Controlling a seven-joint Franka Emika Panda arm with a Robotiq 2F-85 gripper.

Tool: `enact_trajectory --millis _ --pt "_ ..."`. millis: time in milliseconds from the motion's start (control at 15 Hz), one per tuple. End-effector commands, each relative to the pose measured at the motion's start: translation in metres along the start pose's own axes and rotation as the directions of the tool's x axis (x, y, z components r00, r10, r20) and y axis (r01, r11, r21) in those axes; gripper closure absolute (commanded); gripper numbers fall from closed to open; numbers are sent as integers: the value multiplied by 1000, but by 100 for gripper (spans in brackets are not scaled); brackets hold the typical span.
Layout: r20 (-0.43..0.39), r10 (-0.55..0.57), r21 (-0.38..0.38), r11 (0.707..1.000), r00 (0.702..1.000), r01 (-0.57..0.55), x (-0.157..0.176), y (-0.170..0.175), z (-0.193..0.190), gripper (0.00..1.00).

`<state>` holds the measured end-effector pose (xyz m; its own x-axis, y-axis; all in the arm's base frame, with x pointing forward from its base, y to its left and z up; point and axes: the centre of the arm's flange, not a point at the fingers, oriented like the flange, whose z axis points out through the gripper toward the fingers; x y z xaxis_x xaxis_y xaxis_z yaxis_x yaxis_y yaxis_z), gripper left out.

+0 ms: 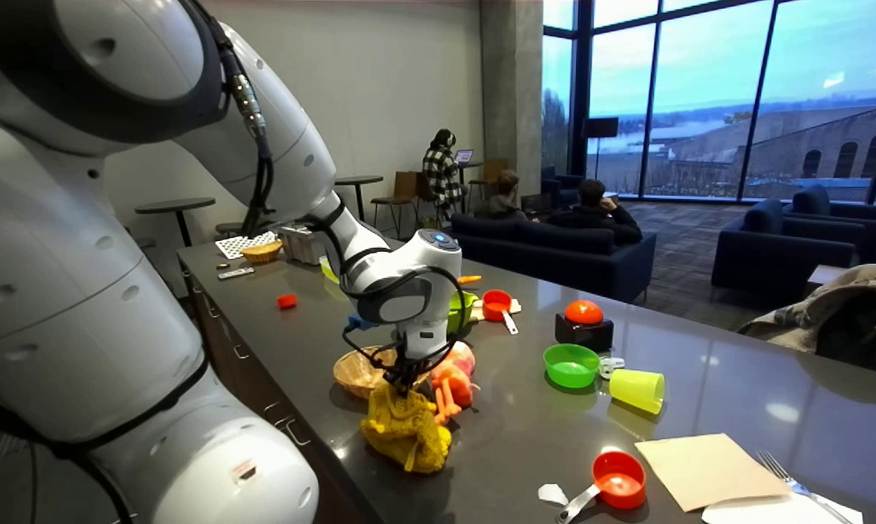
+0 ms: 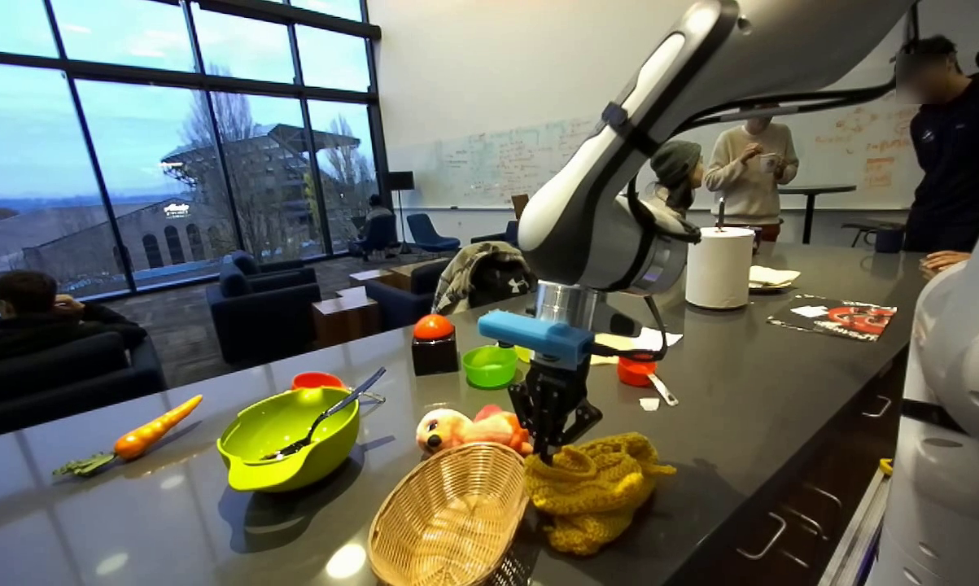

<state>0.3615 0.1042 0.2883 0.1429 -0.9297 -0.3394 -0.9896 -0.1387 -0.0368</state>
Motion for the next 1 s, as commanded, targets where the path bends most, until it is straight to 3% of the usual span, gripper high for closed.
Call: enact_trajectory --millis 0,533,933 --pt "23 21 17 1000 1000 -22 9 53 19 98" --pt "44 131 -35 991 990 -129 19 59 37 98" --pt "34 151 -58 987 988 -149 31 62 40 98"
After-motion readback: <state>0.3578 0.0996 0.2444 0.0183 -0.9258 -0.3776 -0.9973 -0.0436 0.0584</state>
